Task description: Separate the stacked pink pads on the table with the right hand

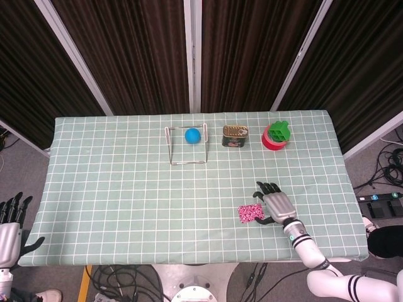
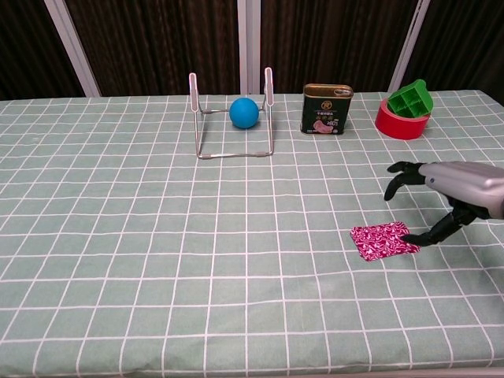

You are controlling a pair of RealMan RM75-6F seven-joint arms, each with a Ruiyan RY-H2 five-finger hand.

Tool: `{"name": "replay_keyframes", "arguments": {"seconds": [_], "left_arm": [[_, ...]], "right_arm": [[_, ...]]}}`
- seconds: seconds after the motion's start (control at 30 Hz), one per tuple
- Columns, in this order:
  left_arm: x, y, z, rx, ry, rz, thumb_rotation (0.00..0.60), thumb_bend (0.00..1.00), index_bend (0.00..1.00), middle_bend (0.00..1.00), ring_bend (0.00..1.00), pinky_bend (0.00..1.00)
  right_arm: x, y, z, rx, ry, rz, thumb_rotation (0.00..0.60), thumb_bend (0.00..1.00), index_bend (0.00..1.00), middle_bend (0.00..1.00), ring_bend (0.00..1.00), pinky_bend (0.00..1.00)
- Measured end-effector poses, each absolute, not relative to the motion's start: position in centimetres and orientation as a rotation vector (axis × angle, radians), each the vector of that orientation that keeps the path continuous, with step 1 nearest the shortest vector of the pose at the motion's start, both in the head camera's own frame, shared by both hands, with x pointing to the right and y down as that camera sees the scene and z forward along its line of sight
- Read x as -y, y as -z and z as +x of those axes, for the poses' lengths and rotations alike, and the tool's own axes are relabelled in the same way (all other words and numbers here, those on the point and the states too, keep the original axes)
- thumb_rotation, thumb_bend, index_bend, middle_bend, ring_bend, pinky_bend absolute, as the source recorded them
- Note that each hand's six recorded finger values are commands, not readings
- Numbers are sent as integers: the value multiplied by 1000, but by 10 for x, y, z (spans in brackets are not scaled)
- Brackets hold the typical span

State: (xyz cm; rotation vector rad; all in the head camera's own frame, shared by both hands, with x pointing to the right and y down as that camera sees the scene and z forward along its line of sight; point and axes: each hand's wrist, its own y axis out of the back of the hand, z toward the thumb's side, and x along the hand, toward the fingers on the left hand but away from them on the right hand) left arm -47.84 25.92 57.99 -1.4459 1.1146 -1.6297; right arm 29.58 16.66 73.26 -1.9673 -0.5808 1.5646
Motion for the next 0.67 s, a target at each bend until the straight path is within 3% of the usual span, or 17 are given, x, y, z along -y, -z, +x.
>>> {"name": "replay_keyframes", "arguments": {"seconds": [0.33,0.67], "left_arm": [[-259,-581,-481,-1140,1619,-1443,600,72,136,51,62,80],[-251,-583,-472,-1129,1581,-1457,600,72,136,51,62,80]], "right_arm": [[-150,-656,365,966,-1467,-1762,487,157,205,1,0,0],[-192,-578,429,1175,-1379,-1691,494,157,197,0,0,0]]}}
